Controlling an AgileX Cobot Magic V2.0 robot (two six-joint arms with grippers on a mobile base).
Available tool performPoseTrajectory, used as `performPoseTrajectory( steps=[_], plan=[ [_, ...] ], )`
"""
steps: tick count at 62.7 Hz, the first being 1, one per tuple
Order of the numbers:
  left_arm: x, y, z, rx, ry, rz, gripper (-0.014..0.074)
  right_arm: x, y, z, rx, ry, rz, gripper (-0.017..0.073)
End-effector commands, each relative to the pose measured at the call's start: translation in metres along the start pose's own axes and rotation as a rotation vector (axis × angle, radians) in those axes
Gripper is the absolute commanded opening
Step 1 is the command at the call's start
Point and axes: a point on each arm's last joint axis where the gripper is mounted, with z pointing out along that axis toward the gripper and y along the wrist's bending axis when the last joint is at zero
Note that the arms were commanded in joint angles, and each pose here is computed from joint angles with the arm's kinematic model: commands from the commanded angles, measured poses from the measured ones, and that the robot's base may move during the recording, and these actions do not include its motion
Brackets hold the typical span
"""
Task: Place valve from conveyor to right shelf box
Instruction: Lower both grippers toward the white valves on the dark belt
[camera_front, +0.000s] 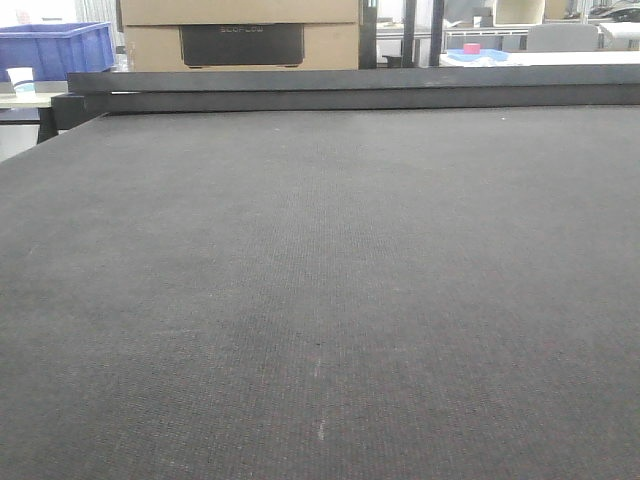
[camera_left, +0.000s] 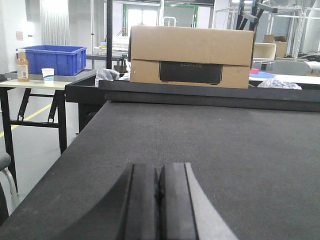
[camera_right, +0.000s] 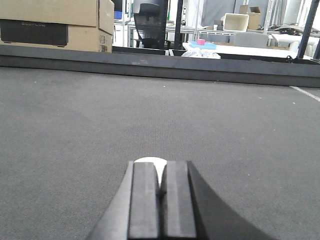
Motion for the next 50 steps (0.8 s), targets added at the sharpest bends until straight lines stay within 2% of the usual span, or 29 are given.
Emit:
performPoseTrajectory(
  steps=[1, 50],
  plan=[
    [-0.0021, -0.0001, -0.0005, 0.002, -0.021, -0.002, -0.0111, -0.0035, -0.0006, -0.0004, 0.009, -0.035, -0.012, -0.0167],
    [-0.0021, -0.0001, -0.0005, 0.002, -0.021, -0.002, -0.0111, -0.0044, -0.0007, -0.0005, 0.010, -0.045, -0.012, -0.0167]
  ],
)
